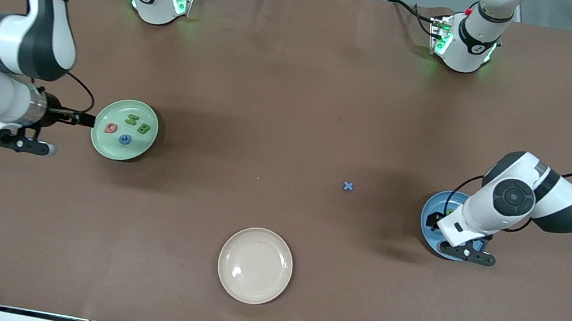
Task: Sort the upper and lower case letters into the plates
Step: 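Grasp the blue x with the left gripper while the right gripper withdraws, then carry the blue x toward the blue plate with the left gripper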
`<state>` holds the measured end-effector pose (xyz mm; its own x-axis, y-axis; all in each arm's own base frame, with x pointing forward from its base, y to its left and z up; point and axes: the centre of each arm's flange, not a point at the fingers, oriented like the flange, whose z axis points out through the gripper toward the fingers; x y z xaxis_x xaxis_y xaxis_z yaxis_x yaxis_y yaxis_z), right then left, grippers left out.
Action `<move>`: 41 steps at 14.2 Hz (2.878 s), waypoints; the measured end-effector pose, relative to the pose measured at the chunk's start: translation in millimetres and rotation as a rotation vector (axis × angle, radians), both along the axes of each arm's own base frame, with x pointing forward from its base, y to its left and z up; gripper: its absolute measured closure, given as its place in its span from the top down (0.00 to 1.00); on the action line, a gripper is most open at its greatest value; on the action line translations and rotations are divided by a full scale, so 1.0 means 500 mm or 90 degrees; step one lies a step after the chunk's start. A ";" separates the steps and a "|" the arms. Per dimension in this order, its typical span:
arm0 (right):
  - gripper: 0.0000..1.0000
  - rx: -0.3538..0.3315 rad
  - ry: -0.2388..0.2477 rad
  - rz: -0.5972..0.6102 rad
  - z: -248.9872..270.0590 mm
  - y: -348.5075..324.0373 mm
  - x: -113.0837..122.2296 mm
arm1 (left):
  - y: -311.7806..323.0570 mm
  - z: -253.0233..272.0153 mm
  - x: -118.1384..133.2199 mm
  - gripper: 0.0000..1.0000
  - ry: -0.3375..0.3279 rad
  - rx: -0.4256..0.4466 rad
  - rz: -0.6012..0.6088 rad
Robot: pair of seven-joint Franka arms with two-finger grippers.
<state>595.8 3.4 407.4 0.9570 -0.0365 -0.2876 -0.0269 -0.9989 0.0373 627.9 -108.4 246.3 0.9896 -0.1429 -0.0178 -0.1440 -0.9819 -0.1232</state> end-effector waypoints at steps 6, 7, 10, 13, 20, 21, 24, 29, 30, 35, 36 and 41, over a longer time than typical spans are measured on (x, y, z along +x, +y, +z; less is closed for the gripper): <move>1.00 0.014 -0.031 0.004 0.145 -0.128 0.025 | -0.280 0.013 -0.103 1.00 0.021 -0.019 0.125; 1.00 0.014 -0.038 -0.004 0.156 -0.149 0.025 | -0.325 0.011 -0.125 1.00 0.021 -0.019 0.129; 1.00 0.013 -0.058 -0.005 0.186 -0.162 0.032 | -0.415 0.009 -0.169 1.00 0.015 -0.034 0.128; 1.00 0.015 -0.071 0.001 0.206 -0.150 0.039 | -0.440 -0.015 -0.175 1.00 0.006 -0.063 0.132; 1.00 0.019 -0.066 0.014 0.248 -0.123 0.040 | -0.464 -0.104 -0.185 0.92 -0.003 -0.083 0.157; 1.00 0.023 -0.063 0.013 0.246 -0.122 0.039 | -0.464 -0.105 -0.184 0.92 -0.004 -0.085 0.158; 1.00 0.031 -0.062 0.011 0.246 -0.120 0.039 | -0.461 -0.112 -0.184 0.77 -0.001 -0.084 0.160; 1.00 0.039 -0.078 0.009 0.295 -0.120 -0.002 | -0.460 -0.125 -0.187 0.63 0.006 -0.083 0.168; 1.00 0.040 -0.081 0.009 0.306 -0.120 -0.020 | -0.459 -0.130 -0.188 0.59 0.009 -0.082 0.171; 1.00 0.046 -0.085 0.009 0.330 -0.119 -0.098 | -0.461 -0.139 -0.191 0.39 0.014 -0.083 0.173; 1.00 0.045 -0.086 0.010 0.335 -0.120 -0.109 | -0.461 -0.138 -0.191 0.37 0.014 -0.083 0.174; 1.00 0.046 -0.128 0.012 0.369 -0.120 -0.172 | -0.462 -0.137 -0.189 0.27 0.011 -0.083 0.202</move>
